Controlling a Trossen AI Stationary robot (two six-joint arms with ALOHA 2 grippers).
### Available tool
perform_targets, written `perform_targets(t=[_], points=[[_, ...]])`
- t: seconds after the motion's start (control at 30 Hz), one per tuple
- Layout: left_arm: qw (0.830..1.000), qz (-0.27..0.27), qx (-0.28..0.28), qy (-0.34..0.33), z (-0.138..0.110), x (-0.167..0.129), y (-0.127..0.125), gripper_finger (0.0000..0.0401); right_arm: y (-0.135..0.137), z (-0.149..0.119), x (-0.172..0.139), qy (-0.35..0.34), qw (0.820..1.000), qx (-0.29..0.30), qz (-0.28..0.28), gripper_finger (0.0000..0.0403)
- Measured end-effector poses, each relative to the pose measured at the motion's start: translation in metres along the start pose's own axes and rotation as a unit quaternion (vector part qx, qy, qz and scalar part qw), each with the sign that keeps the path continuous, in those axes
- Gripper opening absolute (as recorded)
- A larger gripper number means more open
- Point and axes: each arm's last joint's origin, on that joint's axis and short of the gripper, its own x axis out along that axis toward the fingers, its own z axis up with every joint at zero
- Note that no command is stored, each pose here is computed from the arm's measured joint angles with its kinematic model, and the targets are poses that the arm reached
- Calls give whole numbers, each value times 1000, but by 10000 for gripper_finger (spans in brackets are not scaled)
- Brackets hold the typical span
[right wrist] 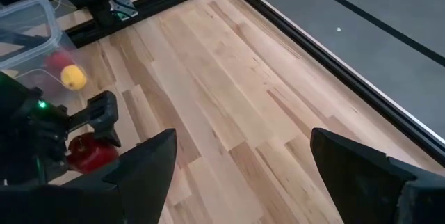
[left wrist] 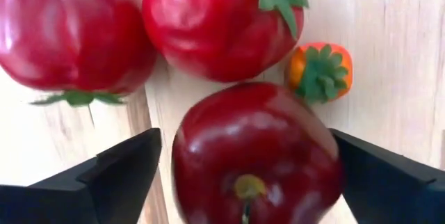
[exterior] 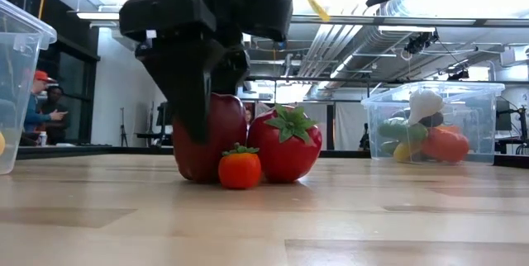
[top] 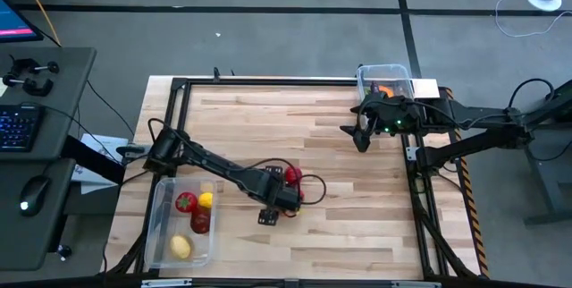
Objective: Sort produce into baskets
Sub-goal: Put the red apple into the bottom transparent bin
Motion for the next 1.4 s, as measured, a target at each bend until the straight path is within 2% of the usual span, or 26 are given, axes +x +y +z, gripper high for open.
perform_targets(t=[0.1, 0.23, 0.33, 0.43, 0.5, 0.57, 0.67, 0.73, 0.8, 0.87, 1.0, 1.13, 1.2, 1.33, 1.4], points=[[1000, 0, -1, -5, 0, -2, 0, 341, 0, 0, 0, 3, 1000, 0, 6, 323], [1000, 5, 9, 0, -2, -7, 2, 263, 1, 0, 0, 4, 1000, 0, 10, 323], [999, 21, 9, 21, -13, -29, 12, 263, 1, 0, 0, 5, 1000, 0, 13, 323], [999, 32, -15, 7, -29, -75, 28, 263, 1, 0, 0, 4, 1000, 1, 15, 323], [997, 49, -59, -22, -45, -111, 39, 263, 1, 0, 0, 2, 1000, 1, 16, 323], [988, 58, -131, -59, -64, -145, 48, 263, 2, 2, 0, -6, 1000, 1, 18, 323], [961, 43, -250, -109, -98, -190, 56, 263, 3, 5, 0, -24, 999, 1, 24, 323], [944, 24, -305, -125, -120, -211, 53, 263, 4, 8, 0, -37, 999, 3, 29, 323], [939, 7, -325, -114, -139, -223, 43, 263, 5, 11, -1, -49, 998, 8, 36, 323], [944, -2, -321, -78, -154, -227, 28, 263, 7, 12, -1, -52, 997, 19, 51, 323], [962, -37, -269, -43, -170, -225, -14, 264, 14, 9, -3, -30, 992, 68, 103, 323], [968, -47, -243, -33, -188, -223, -50, 267, 28, 3, -9, -4, 983, 111, 149, 323], [967, -55, -245, -33, -198, -219, -68, 273, 38, -1, -10, 3, 978, 131, 162, 323], [954, -78, -285, -53, -212, -212, -97, 296, 64, -11, -7, 23, 973, 149, 176, 323], [955, -84, -278, -57, -217, -208, -107, 306, 79, -19, -1, 40, 972, 153, 176, 323]])
